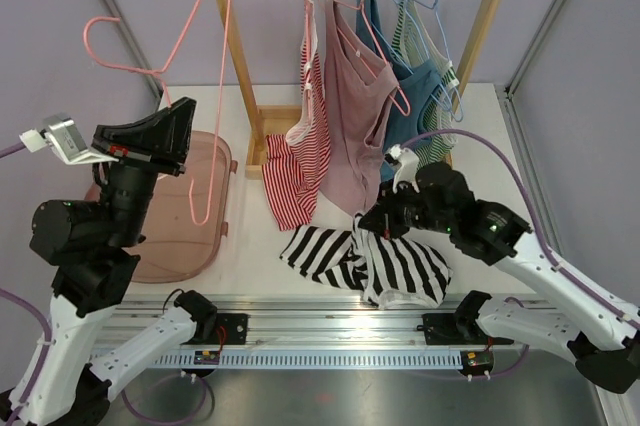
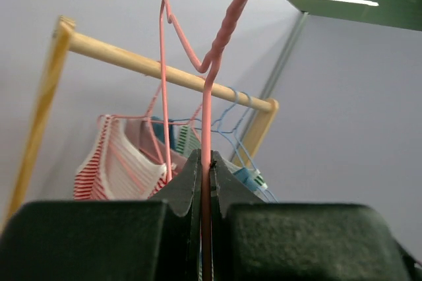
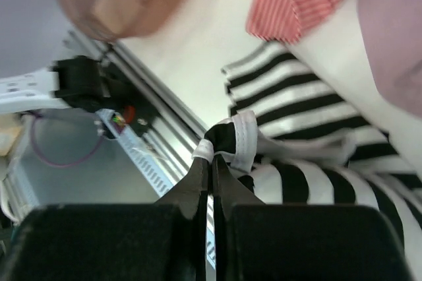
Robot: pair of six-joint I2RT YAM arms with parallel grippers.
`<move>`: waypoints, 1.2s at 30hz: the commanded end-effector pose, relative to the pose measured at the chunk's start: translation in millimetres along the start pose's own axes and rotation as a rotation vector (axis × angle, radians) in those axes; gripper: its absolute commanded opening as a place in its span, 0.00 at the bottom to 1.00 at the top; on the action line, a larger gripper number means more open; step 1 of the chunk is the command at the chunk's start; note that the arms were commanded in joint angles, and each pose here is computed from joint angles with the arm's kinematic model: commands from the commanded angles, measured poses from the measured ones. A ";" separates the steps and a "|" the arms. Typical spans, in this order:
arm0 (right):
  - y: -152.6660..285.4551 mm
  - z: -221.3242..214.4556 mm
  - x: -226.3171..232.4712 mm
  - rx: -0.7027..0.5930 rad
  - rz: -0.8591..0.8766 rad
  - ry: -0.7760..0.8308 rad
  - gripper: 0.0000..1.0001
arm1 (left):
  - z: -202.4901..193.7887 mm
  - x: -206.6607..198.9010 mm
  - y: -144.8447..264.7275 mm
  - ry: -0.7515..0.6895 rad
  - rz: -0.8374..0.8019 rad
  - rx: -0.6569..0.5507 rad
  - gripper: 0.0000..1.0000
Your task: Remove the tank top from the hanger
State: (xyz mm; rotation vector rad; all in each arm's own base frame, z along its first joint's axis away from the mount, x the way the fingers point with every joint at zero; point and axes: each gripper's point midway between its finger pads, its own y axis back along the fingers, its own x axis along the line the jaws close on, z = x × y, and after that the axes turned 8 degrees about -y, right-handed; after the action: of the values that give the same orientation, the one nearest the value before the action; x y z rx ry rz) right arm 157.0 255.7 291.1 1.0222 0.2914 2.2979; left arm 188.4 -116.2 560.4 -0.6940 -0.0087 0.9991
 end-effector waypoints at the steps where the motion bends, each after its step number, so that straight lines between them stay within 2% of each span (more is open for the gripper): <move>1: -14.4 -9.7 -34.1 -0.057 -0.127 -0.093 0.00 | -42.1 35.7 18.8 -0.070 0.173 0.215 0.00; 6: -30.5 -44.9 -68.7 0.008 -0.266 -0.140 0.01 | -63.6 48.9 31.0 -0.088 0.237 0.325 0.00; 8: -31.5 -57.4 -75.7 0.036 -0.286 -0.153 0.35 | -76.6 49.4 29.5 -0.099 0.238 0.393 0.00; 9: -29.6 -60.6 -78.4 0.039 -0.296 -0.162 0.59 | -79.4 49.6 28.2 -0.101 0.241 0.410 0.00; 10: -25.7 -62.2 -82.0 0.026 -0.306 -0.164 0.99 | -79.1 48.7 27.6 -0.112 0.238 0.431 0.00; 13: -9.7 -54.8 -82.6 -0.025 -0.321 -0.168 0.99 | -98.1 53.8 16.0 -0.138 0.265 0.517 0.00; 18: 24.0 -36.7 -78.4 -0.119 -0.340 -0.165 0.99 | -97.9 49.3 -21.8 -0.162 0.271 0.558 0.00; 26: 37.3 -40.2 -76.0 -0.154 -0.299 -0.183 0.99 | -85.1 53.7 -83.7 -0.228 0.309 0.537 0.00; 27: 37.3 -42.4 -75.7 -0.152 -0.291 -0.186 1.00 | -74.2 54.6 -93.2 -0.232 0.310 0.510 0.00; 28: 38.2 -42.6 -74.9 -0.155 -0.285 -0.189 1.00 | -86.2 58.1 -103.7 -0.232 0.310 0.531 0.00; 36: 42.3 -44.2 -66.5 -0.159 -0.232 -0.199 0.99 | -107.9 93.7 -155.0 -0.200 0.323 0.554 0.00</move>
State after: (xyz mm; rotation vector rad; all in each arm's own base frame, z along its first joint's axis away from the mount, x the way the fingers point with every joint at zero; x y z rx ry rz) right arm 143.8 181.4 235.0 1.0500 0.1599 1.9460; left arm 382.6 -150.3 525.0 -0.0717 0.2058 1.3542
